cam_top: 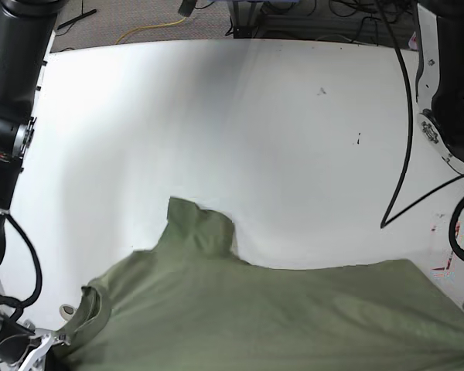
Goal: Fold the T-shirt properly
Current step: 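Swing the lifted shirt down and lay it lengthwise on the table, then move the left gripper to the shirt's free end and grasp it, then lift the shirt with both grippers and lay it flat, stretched between them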
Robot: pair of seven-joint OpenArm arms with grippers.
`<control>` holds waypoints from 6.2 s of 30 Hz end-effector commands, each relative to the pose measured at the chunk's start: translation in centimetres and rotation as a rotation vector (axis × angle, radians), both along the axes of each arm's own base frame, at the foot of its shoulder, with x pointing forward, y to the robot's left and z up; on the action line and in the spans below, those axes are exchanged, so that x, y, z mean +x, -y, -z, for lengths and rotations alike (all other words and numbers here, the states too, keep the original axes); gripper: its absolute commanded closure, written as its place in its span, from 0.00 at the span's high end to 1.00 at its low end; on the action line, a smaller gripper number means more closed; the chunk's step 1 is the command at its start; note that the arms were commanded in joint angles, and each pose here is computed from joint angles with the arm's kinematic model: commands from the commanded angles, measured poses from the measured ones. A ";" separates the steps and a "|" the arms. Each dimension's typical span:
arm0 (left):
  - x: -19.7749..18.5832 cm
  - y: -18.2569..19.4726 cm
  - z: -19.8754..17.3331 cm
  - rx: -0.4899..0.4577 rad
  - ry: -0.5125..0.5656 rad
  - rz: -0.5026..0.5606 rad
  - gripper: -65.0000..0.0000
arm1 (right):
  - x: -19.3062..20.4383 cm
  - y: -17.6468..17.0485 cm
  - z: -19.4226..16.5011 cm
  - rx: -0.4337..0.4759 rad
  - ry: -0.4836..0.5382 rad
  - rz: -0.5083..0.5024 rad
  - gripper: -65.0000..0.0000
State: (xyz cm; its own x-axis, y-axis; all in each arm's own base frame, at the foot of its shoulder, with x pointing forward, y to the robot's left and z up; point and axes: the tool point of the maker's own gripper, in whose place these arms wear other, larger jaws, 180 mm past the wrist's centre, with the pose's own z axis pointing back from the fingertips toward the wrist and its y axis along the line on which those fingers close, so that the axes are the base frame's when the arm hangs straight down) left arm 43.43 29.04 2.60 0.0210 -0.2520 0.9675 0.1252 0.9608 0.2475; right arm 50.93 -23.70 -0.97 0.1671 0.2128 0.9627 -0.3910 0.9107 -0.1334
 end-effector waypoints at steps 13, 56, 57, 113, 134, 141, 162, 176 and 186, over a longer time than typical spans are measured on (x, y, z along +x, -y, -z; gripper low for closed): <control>-1.2 -1.1 0.0 0.079 0.006 -0.025 0.06 | -2.4 0.5 -1.9 -0.099 0.055 -0.058 0.00; 0.1 8.7 31.7 -0.071 -0.576 0.088 0.60 | -14.2 -2.3 24.9 0.193 -0.402 -0.052 0.00; 0.6 8.9 32.0 -0.086 -0.579 0.094 0.60 | -14.2 -2.3 24.9 0.194 -0.402 -0.053 0.00; -14.0 3.2 37.5 0.148 -0.816 0.010 0.52 | -14.1 -2.3 25.7 0.220 -0.422 -0.045 0.00; -5.9 -0.9 39.4 -0.166 -0.856 -0.058 0.58 | -14.0 -3.2 26.0 0.244 -0.422 -0.056 0.00; -5.2 0.3 41.7 -0.267 -0.926 -0.029 0.58 | -14.0 -3.1 25.9 0.246 -0.420 -0.053 0.00; -6.2 7.0 44.5 -0.456 -1.023 0.106 0.58 | -14.0 -2.9 25.9 0.243 -0.419 -0.050 0.00; -5.8 6.4 43.5 -0.439 -0.981 0.096 0.03 | -14.0 -3.1 26.0 0.249 -0.421 -0.051 0.00; -3.7 4.2 36.1 -0.255 -0.782 0.056 0.03 | -13.7 -1.6 26.9 0.291 -0.447 -0.004 0.00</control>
State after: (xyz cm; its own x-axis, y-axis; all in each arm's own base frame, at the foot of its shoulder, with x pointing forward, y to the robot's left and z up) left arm 38.59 24.26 -35.94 0.7469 -0.0263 0.6644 0.2070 0.9588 -0.1947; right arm 36.17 -20.72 -29.51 0.6170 -0.0195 0.7867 -0.3696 0.8754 0.3116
